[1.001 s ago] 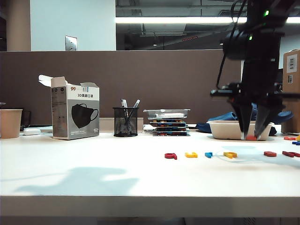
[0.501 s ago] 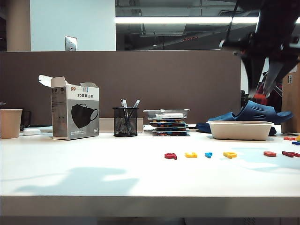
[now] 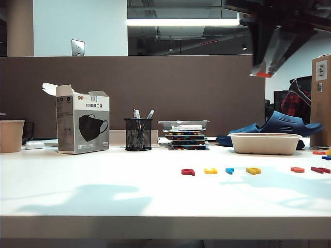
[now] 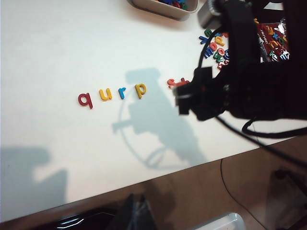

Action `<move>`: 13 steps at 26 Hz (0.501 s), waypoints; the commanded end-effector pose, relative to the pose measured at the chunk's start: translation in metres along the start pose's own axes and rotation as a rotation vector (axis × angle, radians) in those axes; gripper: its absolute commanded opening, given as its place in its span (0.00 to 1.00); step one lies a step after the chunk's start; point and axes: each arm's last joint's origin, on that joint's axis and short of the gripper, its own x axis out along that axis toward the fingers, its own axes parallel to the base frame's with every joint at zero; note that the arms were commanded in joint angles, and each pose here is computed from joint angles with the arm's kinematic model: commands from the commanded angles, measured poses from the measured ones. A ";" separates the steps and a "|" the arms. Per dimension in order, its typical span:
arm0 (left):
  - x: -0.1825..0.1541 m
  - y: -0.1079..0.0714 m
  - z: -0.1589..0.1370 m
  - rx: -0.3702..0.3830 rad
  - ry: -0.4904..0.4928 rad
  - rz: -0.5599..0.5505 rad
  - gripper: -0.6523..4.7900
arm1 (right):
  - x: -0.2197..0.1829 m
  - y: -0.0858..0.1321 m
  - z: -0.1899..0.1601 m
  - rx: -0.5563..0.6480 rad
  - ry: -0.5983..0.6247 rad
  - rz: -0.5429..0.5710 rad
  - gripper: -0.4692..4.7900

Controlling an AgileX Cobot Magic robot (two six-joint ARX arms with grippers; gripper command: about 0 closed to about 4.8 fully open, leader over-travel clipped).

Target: Select the appropriate letters from the row of letter magnets placed on the table to arrange into the word "cup".

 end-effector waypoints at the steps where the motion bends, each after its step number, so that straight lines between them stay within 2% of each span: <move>1: -0.002 0.000 0.001 -0.006 -0.010 -0.007 0.11 | 0.000 0.013 -0.006 -0.004 0.001 -0.013 0.29; 7: -0.002 0.000 0.001 -0.006 -0.010 -0.007 0.11 | 0.005 0.038 -0.013 -0.035 -0.036 -0.017 0.29; 13: -0.002 0.000 0.001 -0.006 -0.010 -0.007 0.11 | 0.030 0.046 -0.026 -0.042 -0.028 0.009 0.29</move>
